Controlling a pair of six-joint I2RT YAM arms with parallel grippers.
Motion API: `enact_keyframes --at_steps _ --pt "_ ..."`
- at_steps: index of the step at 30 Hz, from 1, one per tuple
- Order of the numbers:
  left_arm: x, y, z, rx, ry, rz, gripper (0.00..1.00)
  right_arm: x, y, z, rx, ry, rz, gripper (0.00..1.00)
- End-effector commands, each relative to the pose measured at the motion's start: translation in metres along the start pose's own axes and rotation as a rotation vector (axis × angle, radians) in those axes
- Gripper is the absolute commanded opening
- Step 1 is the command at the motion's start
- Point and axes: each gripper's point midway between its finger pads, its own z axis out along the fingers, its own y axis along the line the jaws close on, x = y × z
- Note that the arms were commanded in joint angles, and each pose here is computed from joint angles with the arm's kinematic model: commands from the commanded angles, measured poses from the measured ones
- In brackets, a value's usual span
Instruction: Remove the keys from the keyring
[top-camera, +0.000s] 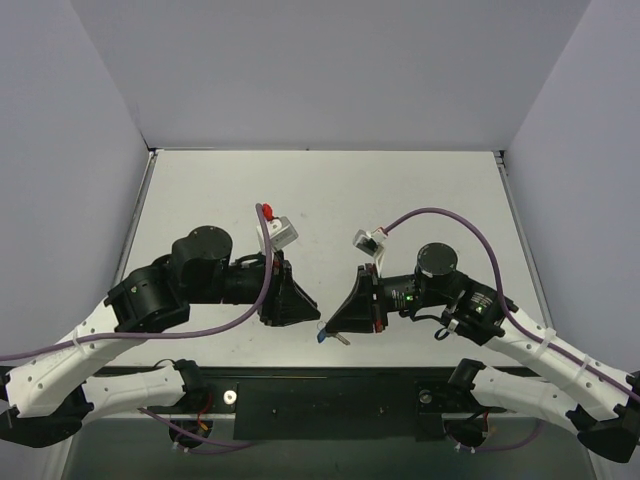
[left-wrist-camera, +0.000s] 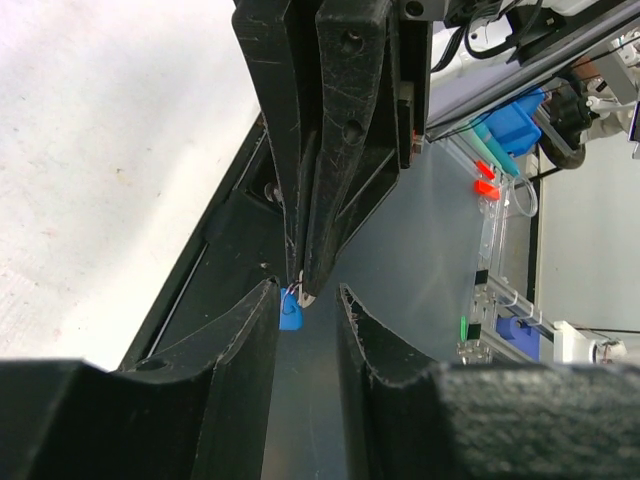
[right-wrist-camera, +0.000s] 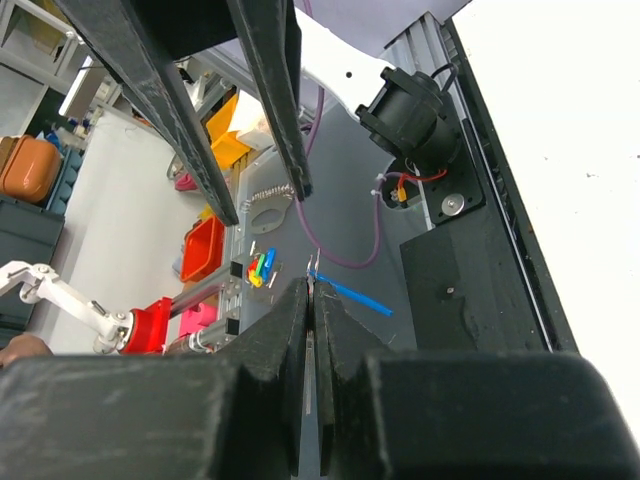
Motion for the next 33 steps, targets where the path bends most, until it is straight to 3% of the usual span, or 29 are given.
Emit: enact_keyframes --at_steps 1,26,33 --pt "-0.002 -0.014 0.004 0.080 -0.002 0.015 0.38 -0.012 0.023 -0.002 -0.082 -0.037 -0.071 0.00" --pt "0.011 -0.012 0.016 0.109 0.060 -0.037 0.38 -0.024 0.045 -0.009 -0.109 -0.077 -0.120 0.00" --pt "0.010 -0.015 0.018 0.127 0.060 -0.041 0.29 -0.023 0.045 -0.008 -0.108 -0.074 -0.118 0.00"
